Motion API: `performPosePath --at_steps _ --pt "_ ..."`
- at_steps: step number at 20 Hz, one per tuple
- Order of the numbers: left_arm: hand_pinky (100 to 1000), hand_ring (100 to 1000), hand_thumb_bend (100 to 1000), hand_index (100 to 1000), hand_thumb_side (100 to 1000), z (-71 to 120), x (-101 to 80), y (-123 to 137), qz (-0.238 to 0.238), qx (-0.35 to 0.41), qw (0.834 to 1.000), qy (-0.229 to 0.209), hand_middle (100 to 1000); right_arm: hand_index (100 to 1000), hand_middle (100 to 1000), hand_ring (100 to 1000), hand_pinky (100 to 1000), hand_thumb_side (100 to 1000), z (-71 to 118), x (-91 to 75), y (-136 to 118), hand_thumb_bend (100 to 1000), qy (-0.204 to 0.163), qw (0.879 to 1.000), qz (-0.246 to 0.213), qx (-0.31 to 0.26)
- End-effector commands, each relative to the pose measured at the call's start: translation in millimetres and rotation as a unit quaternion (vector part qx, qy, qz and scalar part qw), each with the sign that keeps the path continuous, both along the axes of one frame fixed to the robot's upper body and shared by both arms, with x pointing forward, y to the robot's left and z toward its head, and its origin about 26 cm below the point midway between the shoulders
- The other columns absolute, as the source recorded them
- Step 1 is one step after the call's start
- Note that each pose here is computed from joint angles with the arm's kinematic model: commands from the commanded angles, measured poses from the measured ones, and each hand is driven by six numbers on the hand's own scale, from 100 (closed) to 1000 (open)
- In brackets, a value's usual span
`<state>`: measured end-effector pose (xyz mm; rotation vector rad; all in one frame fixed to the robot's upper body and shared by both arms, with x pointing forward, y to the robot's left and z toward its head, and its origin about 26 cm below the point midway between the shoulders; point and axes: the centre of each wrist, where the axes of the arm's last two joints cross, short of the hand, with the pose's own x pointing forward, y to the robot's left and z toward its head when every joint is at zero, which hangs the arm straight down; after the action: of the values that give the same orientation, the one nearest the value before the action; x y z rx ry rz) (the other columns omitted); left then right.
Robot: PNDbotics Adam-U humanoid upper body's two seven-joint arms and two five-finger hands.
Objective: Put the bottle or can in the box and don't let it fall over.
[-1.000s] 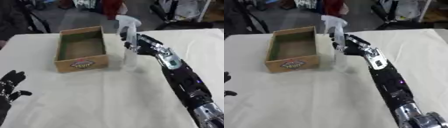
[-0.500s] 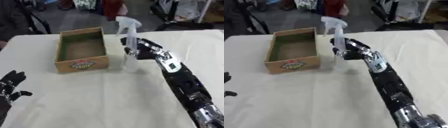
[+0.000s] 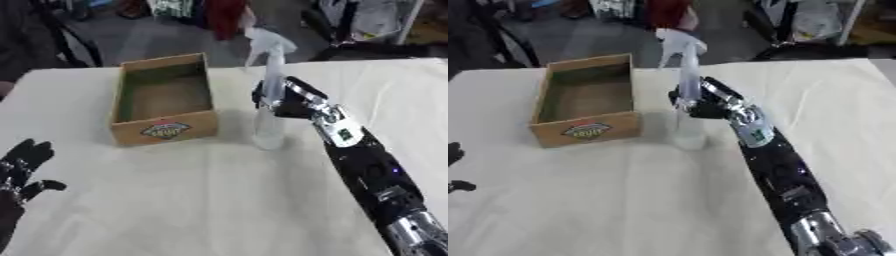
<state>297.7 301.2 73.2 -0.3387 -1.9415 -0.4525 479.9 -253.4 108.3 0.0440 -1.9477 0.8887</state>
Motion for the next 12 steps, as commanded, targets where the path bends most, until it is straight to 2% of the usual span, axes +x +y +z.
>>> performPosePath --at_steps 1,6,9,12 --pt "655 1000 186 1000 918 7.3 1.0 0.4 -0.002 0.003 1.0 -0.012 919 281 392 414 239 470 22.2 4.4 -4.8 100 -0.031 0.998 -0.031 0.046" --pt "655 1000 186 1000 919 7.0 0.8 0.9 -0.001 0.004 1.0 -0.011 919 208 322 364 215 470 41.8 5.8 -5.9 100 -0.056 0.994 -0.043 0.083" --pt "654 1000 186 1000 920 6.4 0.9 1.0 0.0 0.004 1.0 -0.009 919 143 221 301 158 470 52.2 6.1 -6.3 100 -0.066 0.991 -0.053 0.108" --pt "654 1000 187 1000 922 5.7 1.0 1.3 0.001 0.005 1.0 -0.008 919 129 199 281 150 470 61.5 6.1 -3.4 100 -0.076 0.988 -0.054 0.124"
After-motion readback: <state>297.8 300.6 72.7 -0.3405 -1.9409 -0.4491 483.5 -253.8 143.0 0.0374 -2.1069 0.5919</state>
